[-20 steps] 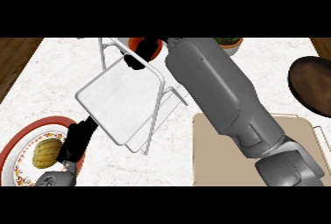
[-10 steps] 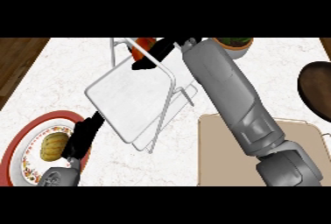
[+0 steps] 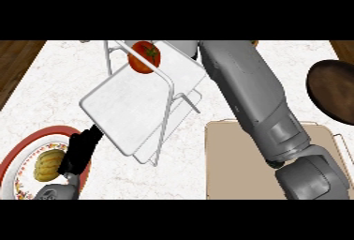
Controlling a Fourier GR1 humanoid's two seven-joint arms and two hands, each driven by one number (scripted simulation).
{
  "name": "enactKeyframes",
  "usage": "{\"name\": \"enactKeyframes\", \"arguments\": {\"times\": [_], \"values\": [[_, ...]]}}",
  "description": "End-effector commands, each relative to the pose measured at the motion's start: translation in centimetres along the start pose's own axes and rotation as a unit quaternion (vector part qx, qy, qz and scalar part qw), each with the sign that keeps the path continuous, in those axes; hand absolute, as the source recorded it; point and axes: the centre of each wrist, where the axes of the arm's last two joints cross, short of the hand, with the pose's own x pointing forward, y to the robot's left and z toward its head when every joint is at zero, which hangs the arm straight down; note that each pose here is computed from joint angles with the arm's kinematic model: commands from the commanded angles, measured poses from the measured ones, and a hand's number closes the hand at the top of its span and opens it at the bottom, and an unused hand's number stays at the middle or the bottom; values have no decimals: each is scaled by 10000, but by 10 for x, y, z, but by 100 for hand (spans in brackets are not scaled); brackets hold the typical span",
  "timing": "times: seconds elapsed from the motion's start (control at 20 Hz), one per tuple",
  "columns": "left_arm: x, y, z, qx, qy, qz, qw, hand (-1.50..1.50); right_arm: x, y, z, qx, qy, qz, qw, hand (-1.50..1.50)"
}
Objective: Pick the tomato from the tray and place it in the tiered shelf
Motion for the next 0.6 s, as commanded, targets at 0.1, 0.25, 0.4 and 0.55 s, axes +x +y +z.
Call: {"name": "enactKeyframes", "arguments": {"times": [0.1,0.25,0.4,0.55], "values": [[-17,11,10,254,69,54,9996,0,3,-77,-1,-1398,-58,-222,9899,-150],[-9,7,6,251,139,109,9995,0,-22,-136,14,-1675,232,-47,9856,-150],[-3,-9,4,208,88,88,9997,0,-6,-182,23,-1655,276,16,9858,-150],[7,2,8,178,-39,48,9998,0,-21,-217,39,-1474,35,78,9890,-150]]}}
